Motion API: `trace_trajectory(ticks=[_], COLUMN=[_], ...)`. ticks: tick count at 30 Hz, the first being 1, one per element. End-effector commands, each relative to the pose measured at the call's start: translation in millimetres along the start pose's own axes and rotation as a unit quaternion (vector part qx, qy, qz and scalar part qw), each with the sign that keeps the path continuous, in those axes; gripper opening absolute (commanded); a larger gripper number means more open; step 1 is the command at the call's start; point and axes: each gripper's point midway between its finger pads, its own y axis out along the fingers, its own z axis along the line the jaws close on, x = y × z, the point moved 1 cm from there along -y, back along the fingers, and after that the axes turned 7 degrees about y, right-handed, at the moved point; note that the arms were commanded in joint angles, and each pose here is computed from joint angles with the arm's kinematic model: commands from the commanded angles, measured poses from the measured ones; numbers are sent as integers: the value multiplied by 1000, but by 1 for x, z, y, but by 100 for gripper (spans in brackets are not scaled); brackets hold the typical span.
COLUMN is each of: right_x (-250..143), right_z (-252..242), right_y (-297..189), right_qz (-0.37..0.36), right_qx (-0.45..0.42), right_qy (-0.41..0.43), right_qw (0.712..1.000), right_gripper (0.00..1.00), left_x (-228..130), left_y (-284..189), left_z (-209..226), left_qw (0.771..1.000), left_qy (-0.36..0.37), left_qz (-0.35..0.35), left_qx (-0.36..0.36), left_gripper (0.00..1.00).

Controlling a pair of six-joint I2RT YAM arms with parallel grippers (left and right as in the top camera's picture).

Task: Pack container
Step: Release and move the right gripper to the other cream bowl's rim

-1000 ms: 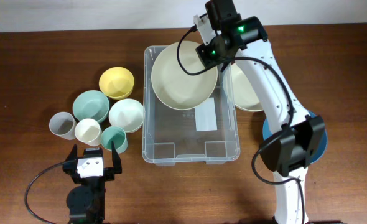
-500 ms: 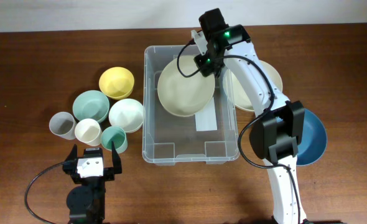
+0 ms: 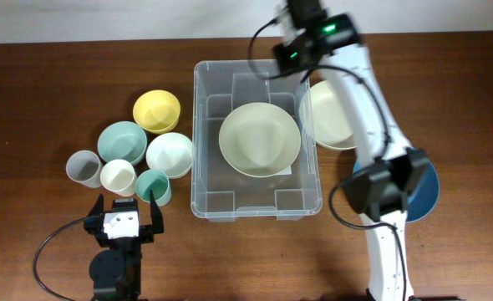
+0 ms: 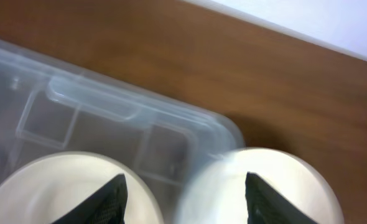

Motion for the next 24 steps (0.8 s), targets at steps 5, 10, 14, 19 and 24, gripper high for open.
trace_trajectory(ticks=[5, 10, 14, 19, 24], right_x=[-11, -63, -103, -145, -177], right_z=[-159, -204, -213, -195, -176], right_y=[-70, -41, -6, 41, 71], right_qz=[-9, 81, 143, 190, 215], right_qx=[-98, -49, 4, 81, 125], right_qy=[178, 243, 253, 217, 195], right_qw=[979, 965, 957, 954, 949], right_gripper=[63, 65, 65, 66, 68], left_x=[-2, -2, -2, -2, -2], left_y=[0, 0, 0, 0, 0], left_z=[-3, -3, -3, -3, -3], left_qw=[1000, 1000, 1000, 1000, 1000], left_qy=[6, 6, 6, 6, 6], left_qz=[-1, -1, -1, -1, -1], left_qx=[-6, -6, -6, -6, -6], left_gripper=[99, 100, 100, 99, 99])
